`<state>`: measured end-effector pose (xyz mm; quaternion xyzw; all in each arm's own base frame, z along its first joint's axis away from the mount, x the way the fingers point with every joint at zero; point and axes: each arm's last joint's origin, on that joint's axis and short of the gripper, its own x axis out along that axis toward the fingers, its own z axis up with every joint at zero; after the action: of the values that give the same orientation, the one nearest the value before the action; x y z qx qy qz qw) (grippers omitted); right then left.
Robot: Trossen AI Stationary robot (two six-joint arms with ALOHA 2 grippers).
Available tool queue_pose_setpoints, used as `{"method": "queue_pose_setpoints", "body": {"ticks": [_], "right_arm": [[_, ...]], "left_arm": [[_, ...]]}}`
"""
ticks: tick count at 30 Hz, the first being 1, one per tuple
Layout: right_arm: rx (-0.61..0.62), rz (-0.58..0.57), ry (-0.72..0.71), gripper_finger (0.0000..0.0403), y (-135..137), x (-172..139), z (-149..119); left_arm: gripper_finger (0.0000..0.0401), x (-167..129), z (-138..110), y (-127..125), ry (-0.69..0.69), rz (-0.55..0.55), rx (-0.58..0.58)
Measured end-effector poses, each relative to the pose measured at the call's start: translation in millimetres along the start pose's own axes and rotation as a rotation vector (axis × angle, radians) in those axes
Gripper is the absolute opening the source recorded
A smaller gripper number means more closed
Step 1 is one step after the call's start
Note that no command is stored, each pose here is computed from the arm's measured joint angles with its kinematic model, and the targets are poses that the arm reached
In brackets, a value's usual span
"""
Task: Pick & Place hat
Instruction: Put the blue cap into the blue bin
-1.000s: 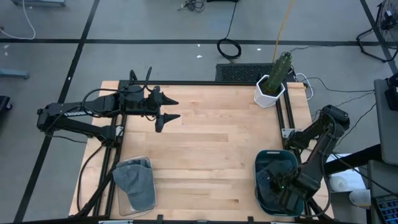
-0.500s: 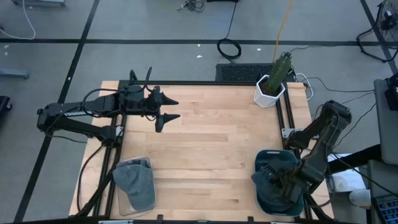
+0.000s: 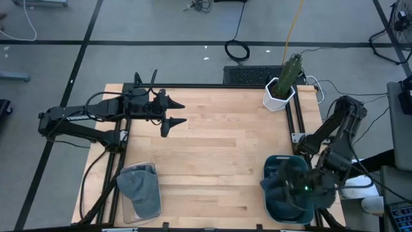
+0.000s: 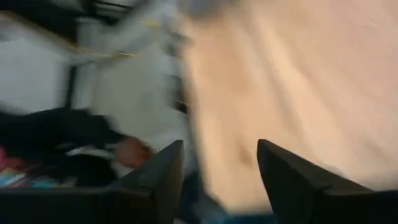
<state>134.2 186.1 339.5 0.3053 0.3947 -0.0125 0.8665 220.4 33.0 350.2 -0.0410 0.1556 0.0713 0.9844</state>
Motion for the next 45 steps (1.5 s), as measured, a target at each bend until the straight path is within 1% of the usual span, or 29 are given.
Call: {"method": "queue_pose_setpoints", "body": {"ticks": [3, 5, 8, 10, 11, 13, 15, 17, 19, 23, 27, 32, 34, 37, 40, 45], "right_arm": [[-0.193, 0.202, -0.092, 0.0172, 24, 8, 1], [-0.327, 0.28, -0.116, 0.0144, 36, 19, -4], [-0.472, 0.342, -0.127, 0.0081, 49, 38, -7], [-0.518, 0.348, -0.104, 0.003, 52, 50, -7], [-0.533, 0.333, -0.086, 0.0015, 53, 54, -5], [-0.544, 0.282, -0.05, 0.001, 53, 61, 1], [-0.562, 0.208, -0.014, 0.0004, 52, 62, 8], [-0.58, 0.13, 0.049, 0.0001, 51, 60, 15], [-0.566, 0.051, 0.116, 0.0001, 49, 59, 21], [-0.54, -0.018, 0.22, 0.0, 48, 62, 25], [-0.515, -0.133, 0.332, 0.0, 39, 76, 11], [-0.435, -0.387, 0.544, 0.0, 13, 86, -11], [-0.414, -0.438, 0.616, 0.0, 4, 92, -20], [-0.379, -0.482, 0.677, 0.0, -10, 99, -31], [-0.312, -0.581, 0.694, 0.0, -27, 104, -39], [-0.181, -0.732, 0.789, 0.0, -55, 109, -49]], "left_arm": [[0.028, 0, 0, 0, 0.0, 0.0, 0.0], [0.028, 0, 0, 0, 0.0, 0.0, 0.0], [0.028, 0, 0, 0, 0.0, 0.0, 0.0], [0.028, 0, 0, 0, 0.0, 0.0, 0.0], [0.028, 0, 0, 0, 0.0, 0.0, 0.0], [0.028, 0, 0, 0, 0.0, 0.0, 0.0], [0.028, 0, 0, 0, 0.0, 0.0, 0.0], [0.028, 0, 0, 0, 0.0, 0.0, 0.0], [0.028, 0, 0, 0, -0.001, 0.0, 0.0], [0.028, 0, 0, 0, 0.0, 0.0, 0.0], [0.028, 0, 0, 0, 0.0, 0.0, 0.0], [0.028, 0, 0, 0, 0.0, 0.0, 0.0], [0.028, 0, 0, 0, 0.0, 0.0, 0.0], [0.028, 0, 0, 0, 0.0, 0.0, 0.0], [0.028, 0, 0, 0, 0.0, 0.0, 0.0], [0.028, 0, 0, 0, 0.0, 0.0, 0.0]]}}
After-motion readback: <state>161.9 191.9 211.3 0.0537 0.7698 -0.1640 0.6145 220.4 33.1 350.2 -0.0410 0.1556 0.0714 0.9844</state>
